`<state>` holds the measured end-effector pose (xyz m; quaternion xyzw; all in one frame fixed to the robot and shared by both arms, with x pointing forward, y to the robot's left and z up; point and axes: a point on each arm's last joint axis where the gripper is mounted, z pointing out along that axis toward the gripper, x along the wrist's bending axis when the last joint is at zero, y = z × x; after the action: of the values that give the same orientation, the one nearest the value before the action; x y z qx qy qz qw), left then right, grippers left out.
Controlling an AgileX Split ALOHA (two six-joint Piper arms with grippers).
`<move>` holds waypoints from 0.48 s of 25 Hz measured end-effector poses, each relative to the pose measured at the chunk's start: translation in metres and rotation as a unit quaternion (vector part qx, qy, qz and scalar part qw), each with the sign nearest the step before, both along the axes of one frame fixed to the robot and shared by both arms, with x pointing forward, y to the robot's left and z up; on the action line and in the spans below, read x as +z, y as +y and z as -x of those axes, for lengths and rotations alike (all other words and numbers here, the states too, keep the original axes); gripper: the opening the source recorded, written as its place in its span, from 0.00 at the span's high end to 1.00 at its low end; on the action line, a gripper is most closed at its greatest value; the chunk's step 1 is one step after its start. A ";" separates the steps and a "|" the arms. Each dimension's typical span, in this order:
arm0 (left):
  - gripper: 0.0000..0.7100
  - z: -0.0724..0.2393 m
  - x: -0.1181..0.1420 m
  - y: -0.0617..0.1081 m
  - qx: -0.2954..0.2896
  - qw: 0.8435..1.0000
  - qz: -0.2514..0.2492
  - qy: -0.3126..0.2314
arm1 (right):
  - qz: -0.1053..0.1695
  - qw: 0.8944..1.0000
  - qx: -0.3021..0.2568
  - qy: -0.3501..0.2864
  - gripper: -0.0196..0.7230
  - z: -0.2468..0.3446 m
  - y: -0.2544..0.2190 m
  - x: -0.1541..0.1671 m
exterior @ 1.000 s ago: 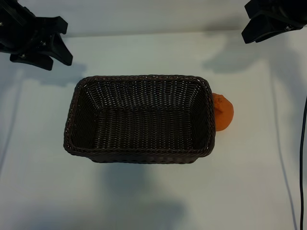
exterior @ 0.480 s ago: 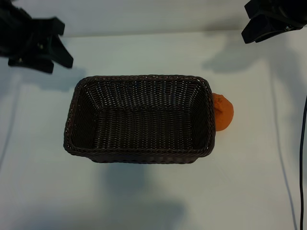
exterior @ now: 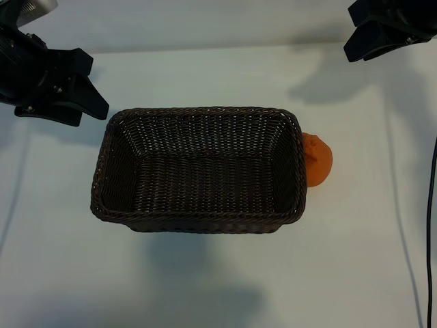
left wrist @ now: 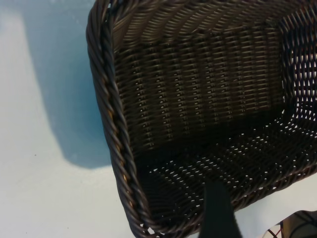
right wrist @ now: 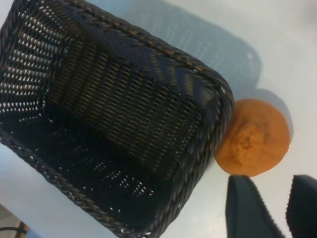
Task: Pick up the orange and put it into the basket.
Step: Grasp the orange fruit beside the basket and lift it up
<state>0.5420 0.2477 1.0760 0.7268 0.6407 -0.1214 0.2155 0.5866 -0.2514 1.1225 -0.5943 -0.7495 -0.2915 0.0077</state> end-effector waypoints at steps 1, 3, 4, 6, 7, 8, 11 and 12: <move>0.29 0.000 0.000 0.000 0.000 1.000 0.000 0.000 | 0.000 1.000 0.000 0.000 0.65 0.000 0.000 0.000; 0.29 0.000 0.000 0.000 -0.002 1.000 0.000 -0.001 | 0.000 1.000 0.000 0.000 0.65 0.000 0.000 0.000; 0.29 0.000 0.000 0.000 -0.004 1.000 0.000 -0.002 | 0.000 1.000 0.000 0.000 0.65 0.000 0.000 0.000; 0.29 0.000 0.000 0.000 -0.008 1.000 0.000 -0.004 | 0.000 1.000 0.000 0.000 0.65 0.000 0.000 0.000; 0.29 0.000 0.000 0.000 -0.009 1.000 -0.001 -0.005 | 0.000 1.000 0.000 0.000 0.65 0.000 0.000 0.000; 0.29 0.000 0.000 0.000 -0.010 1.000 -0.001 -0.005 | 0.000 1.000 0.001 0.000 0.65 0.000 0.000 0.000; 0.29 0.000 0.000 0.000 -0.010 1.000 -0.001 -0.005 | 0.001 1.000 0.004 -0.002 0.65 0.000 0.000 0.000; 0.29 0.000 0.000 0.000 -0.010 1.000 -0.001 -0.005 | 0.002 1.000 0.004 -0.002 0.65 0.000 0.000 0.000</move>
<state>0.5419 0.2477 1.0758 0.7342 0.6321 -0.1194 0.2171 0.5866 -0.2514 1.1225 -0.5906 -0.7524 -0.2916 0.0062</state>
